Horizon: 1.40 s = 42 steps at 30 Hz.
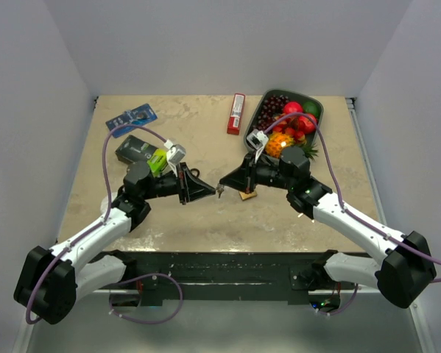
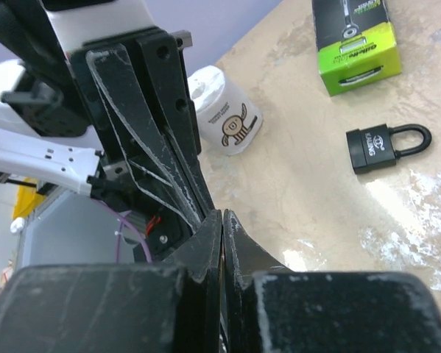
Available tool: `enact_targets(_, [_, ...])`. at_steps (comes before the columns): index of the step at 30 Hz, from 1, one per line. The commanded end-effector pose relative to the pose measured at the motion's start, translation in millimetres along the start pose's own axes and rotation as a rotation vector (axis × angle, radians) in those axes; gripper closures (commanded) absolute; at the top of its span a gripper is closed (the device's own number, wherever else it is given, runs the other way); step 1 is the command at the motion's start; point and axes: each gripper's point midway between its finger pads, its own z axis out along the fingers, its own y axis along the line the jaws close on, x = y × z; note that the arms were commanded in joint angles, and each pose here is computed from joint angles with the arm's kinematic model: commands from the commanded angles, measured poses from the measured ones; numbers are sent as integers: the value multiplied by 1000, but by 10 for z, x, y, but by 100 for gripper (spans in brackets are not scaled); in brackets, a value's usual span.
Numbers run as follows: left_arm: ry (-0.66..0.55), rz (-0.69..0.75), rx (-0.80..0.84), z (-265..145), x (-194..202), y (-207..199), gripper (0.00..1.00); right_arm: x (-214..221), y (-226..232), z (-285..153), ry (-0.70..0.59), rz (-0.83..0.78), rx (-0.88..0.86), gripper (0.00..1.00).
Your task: Unlock with the key
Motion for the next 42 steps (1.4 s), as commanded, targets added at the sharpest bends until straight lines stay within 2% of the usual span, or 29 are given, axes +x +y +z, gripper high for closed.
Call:
enact_targets(1, [82, 141, -6, -28, -53, -27, 100, -75, 59, -69, 19, -73, -24, 93])
enact_targets(3, [158, 142, -15, -58, -8, -34, 100, -49, 73, -99, 50, -80, -30, 74])
enact_targets(4, [191, 196, 5, -74, 19, -40, 100, -30, 77, -106, 65, -102, -38, 67])
enact_targets(5, [225, 197, 16, -76, 62, -29, 100, 22, 68, -115, 93, -97, -37, 55])
enact_targets(6, [288, 158, 12, -127, 137, -60, 100, 14, 88, -117, 104, -109, -46, 50])
enact_targets(8, [334, 206, 31, -147, 147, -71, 100, 82, 109, -125, 146, -133, -73, 43])
enact_targets(10, [360, 185, 53, -170, 211, -135, 100, 166, 118, -134, 196, -133, -100, 41])
enact_targets(16, [417, 210, 91, -198, 274, -222, 100, 270, 185, -156, 252, -144, -147, 43])
enact_targets(23, [450, 196, 112, -186, 329, -270, 100, 434, 257, -80, 300, -132, -207, 55])
enact_targets(42, [464, 199, 122, -175, 366, -299, 100, 635, 356, 4, 358, -112, -260, 66])
